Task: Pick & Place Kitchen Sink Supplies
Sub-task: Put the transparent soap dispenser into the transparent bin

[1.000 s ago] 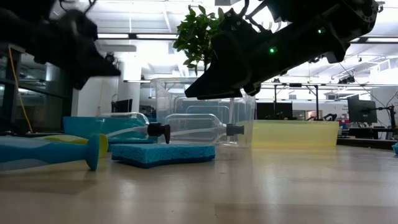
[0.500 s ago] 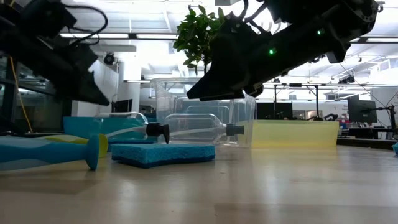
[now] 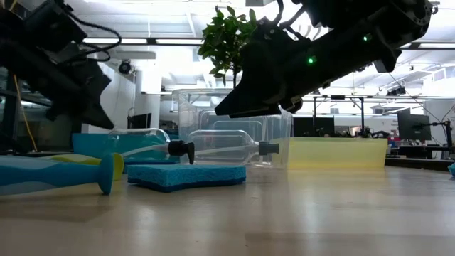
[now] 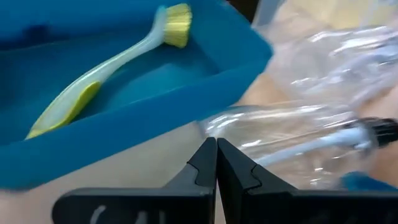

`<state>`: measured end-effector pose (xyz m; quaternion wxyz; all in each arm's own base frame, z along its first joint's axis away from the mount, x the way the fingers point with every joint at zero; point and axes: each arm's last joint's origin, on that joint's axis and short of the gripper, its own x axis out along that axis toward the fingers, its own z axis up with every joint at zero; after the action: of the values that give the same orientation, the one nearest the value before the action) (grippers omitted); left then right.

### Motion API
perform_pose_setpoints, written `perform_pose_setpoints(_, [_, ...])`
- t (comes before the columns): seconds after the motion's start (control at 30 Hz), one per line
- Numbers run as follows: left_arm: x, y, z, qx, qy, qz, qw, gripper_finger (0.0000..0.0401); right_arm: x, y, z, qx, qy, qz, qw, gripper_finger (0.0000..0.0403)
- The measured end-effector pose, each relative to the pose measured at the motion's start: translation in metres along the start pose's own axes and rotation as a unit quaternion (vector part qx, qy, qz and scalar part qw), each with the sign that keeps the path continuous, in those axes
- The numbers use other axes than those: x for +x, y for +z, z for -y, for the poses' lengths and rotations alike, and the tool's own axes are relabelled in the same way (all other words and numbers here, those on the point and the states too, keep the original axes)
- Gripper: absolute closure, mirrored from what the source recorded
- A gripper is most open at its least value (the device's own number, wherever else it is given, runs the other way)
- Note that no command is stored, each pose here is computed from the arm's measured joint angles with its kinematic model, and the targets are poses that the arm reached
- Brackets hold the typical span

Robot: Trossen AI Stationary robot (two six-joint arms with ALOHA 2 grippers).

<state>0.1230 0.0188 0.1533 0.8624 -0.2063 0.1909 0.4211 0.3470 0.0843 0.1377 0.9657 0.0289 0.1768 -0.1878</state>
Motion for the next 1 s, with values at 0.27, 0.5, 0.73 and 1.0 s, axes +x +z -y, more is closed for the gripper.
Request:
perform_pose_setpoints(0.27, [0.0, -0.002, -0.002, 0.0, 0.014, -0.005, 1.0, 0.0401, 0.004, 0.001, 0.006, 0.005, -0.002, -0.002, 1.0, 0.0178])
perform_pose_setpoints(0.5, [0.006, -0.009, -0.002, 0.005, 0.036, -0.032, 0.999, 0.0401, 0.01, 0.004, 0.013, 0.011, 0.013, -0.006, 1.0, 0.0178])
perform_pose_setpoints(0.73, [0.013, -0.013, 0.003, 0.014, 0.046, -0.04, 0.998, 0.0401, 0.011, 0.007, 0.014, -0.01, 0.018, 0.005, 1.0, 0.0178])
perform_pose_setpoints(1.0, [0.021, -0.019, 0.011, 0.026, 0.013, -0.074, 0.997, 0.0401, 0.019, 0.01, 0.027, -0.013, 0.023, 0.003, 1.0, 0.0178])
